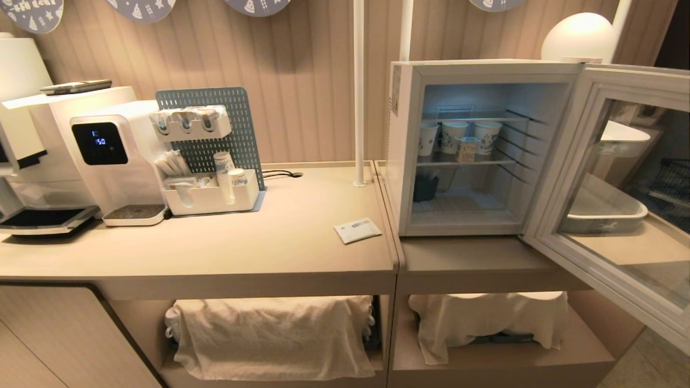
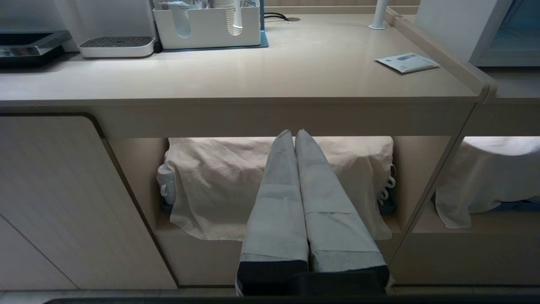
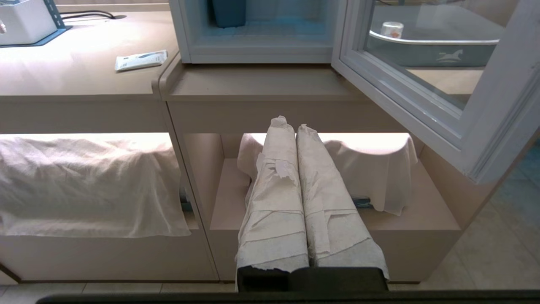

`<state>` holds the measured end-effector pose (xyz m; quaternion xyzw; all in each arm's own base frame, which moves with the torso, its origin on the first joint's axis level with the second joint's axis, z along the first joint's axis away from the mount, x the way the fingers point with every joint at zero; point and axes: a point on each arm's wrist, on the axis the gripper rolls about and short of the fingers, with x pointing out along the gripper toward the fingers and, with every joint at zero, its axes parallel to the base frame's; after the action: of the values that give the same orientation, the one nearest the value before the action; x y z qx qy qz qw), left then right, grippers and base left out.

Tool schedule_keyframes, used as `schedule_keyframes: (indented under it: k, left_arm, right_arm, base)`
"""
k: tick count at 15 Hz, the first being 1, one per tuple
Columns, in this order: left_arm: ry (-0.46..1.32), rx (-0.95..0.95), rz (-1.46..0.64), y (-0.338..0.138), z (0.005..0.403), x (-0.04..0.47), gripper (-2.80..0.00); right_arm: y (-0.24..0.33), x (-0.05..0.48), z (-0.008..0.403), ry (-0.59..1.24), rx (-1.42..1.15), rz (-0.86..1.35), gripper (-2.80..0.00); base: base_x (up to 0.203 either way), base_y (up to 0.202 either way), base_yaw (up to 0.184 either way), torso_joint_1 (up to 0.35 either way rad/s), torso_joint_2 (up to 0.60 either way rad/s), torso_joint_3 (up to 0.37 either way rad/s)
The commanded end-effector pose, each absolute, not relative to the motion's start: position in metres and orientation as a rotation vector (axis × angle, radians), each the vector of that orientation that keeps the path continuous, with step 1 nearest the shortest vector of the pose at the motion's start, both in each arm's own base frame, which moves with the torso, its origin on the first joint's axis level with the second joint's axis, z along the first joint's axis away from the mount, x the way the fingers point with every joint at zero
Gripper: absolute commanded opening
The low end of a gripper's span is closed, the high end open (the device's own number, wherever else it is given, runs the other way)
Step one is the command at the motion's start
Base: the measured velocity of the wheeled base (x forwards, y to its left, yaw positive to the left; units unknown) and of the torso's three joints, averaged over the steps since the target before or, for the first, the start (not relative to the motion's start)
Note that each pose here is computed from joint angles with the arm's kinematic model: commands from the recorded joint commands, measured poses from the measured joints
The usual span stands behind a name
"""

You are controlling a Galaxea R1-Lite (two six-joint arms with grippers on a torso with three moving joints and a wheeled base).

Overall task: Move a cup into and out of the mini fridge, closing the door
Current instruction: Close the freezer door

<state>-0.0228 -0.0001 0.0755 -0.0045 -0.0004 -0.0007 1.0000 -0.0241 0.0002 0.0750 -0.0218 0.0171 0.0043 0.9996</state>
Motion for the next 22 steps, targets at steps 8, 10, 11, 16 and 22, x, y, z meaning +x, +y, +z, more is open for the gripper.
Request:
schedule_keyframes:
  k: [8, 10, 11, 16, 22]
  left_arm:
    - [0.000, -0.008, -0.002, -0.0001, 0.0752, -0.0227, -2.80]
    - [0.001, -0.009, -0.002, -0.0001, 0.0751, -0.0227, -2.80]
    - [-0.001, -0.009, -0.002, -0.0001, 0.0754, -0.0228, -2.80]
    - [0.000, -0.009, -0.002, -0.0001, 0.0753, -0.0227, -2.80]
    - [0.001, -0.008, -0.002, -0.0001, 0.0751, -0.0227, -2.80]
  right_arm:
    - [0.0003, -0.0241, 0.0751, 0.038, -0.046, 0.010, -2.80]
    - [0.0003, -0.0241, 0.0751, 0.038, -0.046, 0.009, -2.80]
    - [0.0003, -0.0241, 0.0751, 0.038, -0.046, 0.010, -2.80]
    - [0.0003, -0.0241, 0.0750, 0.041, -0.046, 0.010, -2.80]
    - [0.0002, -0.0242, 0.0749, 0.043, -0.046, 0.009, -2.80]
  base:
    - [0.000, -0.087, 0.005, 0.001, 0.00, 0.001]
    - [0.000, -0.194, 0.000, 0.002, 0.00, 0.003]
    - [0.000, -0.192, -0.002, -0.002, 0.00, 0.002]
    - [0.000, -0.194, 0.000, 0.001, 0.00, 0.000]
    - [0.000, -0.194, -0.001, 0.005, 0.00, 0.003]
